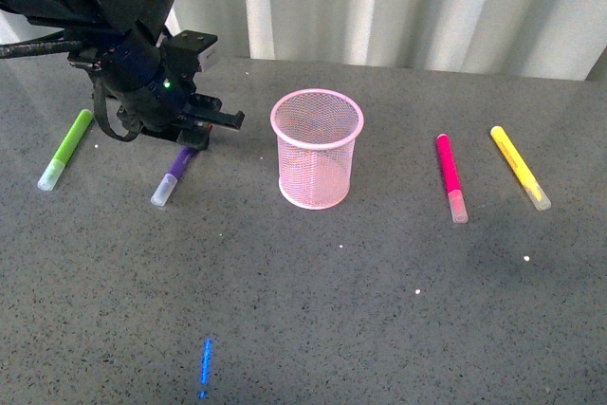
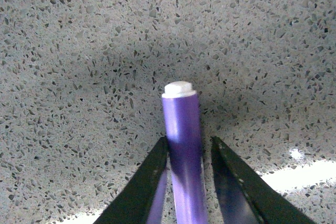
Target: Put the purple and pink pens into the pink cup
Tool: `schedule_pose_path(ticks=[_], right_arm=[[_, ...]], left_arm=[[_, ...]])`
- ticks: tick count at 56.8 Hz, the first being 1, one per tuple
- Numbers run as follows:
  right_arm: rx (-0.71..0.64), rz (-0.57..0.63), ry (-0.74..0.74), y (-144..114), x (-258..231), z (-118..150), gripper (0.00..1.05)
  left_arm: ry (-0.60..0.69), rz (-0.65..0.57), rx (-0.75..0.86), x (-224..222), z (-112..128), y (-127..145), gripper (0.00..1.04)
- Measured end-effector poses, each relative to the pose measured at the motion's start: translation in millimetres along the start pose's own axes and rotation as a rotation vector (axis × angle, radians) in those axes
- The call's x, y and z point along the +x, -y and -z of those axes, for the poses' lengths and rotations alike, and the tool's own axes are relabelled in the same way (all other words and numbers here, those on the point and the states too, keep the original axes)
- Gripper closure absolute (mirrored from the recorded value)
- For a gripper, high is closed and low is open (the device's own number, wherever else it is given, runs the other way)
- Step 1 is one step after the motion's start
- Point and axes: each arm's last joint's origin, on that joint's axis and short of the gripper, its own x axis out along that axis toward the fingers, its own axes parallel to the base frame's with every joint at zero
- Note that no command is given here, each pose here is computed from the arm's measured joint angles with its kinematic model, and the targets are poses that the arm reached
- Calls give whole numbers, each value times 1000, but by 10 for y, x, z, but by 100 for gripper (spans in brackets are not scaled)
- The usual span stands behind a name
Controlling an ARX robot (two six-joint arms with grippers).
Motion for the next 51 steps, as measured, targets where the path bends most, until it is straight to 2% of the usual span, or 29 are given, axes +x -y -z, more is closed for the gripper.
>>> schedule_pose_path(ticks=[4, 16, 25, 28, 41, 46, 51], right_arm=[[0, 0, 0, 0, 0, 0, 7], [0, 0, 0, 0, 0, 0, 7], [0, 0, 0, 0, 0, 0, 7], [0, 0, 0, 0, 0, 0, 7], [0, 0, 0, 0, 0, 0, 7], [0, 0, 0, 0, 0, 0, 7], [0, 0, 1, 0, 0, -2, 7]], left_arm=[[-6, 1, -18, -1, 4, 6, 91], [7, -20, -50, -27, -18, -4, 92], [99, -20, -87, -166, -87, -54, 92], [209, -68, -68, -293, -137, -74, 92], [658, -118, -72, -1127, -350, -97, 92], [817, -68, -82, -1455, -296, 11, 92], [972, 25, -144, -1709, -76, 316, 92]])
